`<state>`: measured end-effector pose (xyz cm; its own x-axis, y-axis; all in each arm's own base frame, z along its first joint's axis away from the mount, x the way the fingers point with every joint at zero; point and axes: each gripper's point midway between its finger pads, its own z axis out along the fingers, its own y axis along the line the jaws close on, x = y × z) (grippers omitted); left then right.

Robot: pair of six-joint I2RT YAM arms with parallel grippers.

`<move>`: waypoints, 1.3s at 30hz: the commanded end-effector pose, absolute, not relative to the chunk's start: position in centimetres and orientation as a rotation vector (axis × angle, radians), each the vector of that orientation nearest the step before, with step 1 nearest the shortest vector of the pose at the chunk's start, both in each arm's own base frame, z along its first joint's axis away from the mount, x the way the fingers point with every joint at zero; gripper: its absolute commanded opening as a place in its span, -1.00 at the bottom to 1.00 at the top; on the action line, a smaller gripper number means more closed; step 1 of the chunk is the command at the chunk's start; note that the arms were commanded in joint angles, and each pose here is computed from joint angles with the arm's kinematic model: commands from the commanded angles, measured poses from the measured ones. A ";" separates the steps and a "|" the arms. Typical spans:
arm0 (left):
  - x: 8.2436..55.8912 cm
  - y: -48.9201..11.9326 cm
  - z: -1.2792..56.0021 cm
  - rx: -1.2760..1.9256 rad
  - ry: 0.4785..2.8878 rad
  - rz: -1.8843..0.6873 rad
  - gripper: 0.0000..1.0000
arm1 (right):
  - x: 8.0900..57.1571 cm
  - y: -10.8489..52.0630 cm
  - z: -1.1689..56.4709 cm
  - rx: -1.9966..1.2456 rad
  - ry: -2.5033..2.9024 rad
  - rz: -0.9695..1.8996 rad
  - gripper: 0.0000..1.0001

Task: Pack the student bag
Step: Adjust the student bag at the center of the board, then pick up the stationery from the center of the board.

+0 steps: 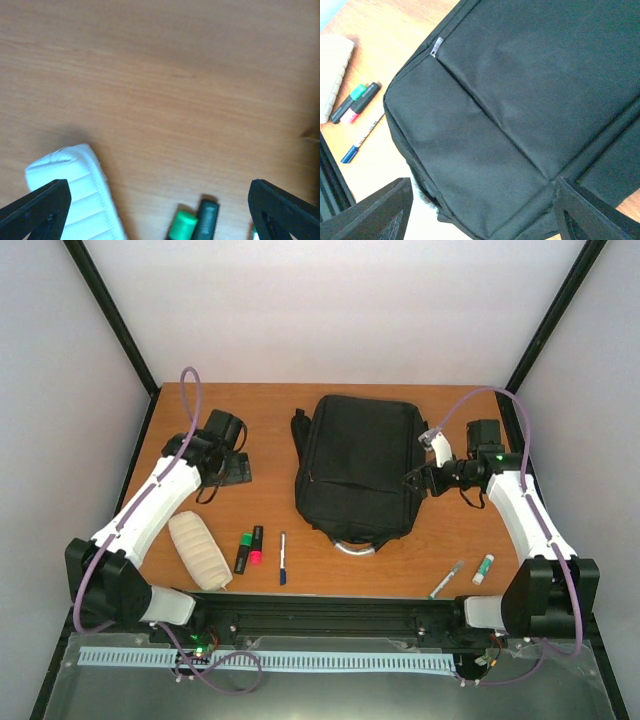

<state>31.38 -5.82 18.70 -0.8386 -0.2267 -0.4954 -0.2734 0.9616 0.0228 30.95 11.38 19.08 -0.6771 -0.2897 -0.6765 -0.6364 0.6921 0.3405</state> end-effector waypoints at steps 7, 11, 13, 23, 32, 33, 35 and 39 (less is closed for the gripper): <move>25.2 -3.2 16.9 -0.548 2.738 0.197 1.00 | 29.9 12.4 18.2 -0.750 2.245 0.856 0.56; 22.6 -4.0 14.2 -0.573 2.927 0.204 0.91 | 29.9 12.4 17.6 -0.756 2.255 0.863 0.55; 21.2 -4.6 13.0 -0.596 3.000 0.168 0.86 | 30.0 12.4 17.3 -0.757 2.261 0.869 0.55; 17.6 -2.6 9.3 -0.756 3.094 0.418 0.78 | 30.0 12.5 16.7 -0.768 2.275 0.890 0.54; 17.4 -1.8 6.3 -0.772 3.130 0.572 0.77 | 29.9 12.6 16.4 -0.771 2.283 0.904 0.53; 17.4 -1.7 6.2 -0.760 3.134 0.585 0.76 | 29.9 12.6 16.4 -0.771 2.284 0.902 0.53; 17.4 -1.7 5.7 -0.742 3.154 0.605 0.75 | 29.9 12.6 16.3 -0.770 2.290 0.906 0.53; 17.9 -1.7 5.1 -0.700 3.174 0.635 0.67 | 29.9 12.6 16.1 -0.770 2.298 0.916 0.54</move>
<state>16.57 -1.89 5.40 -0.8869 -0.4495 0.1068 -0.3778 0.8386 0.3924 29.86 12.38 16.01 -0.6960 -0.3012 -0.6518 -0.6599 0.6261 0.4153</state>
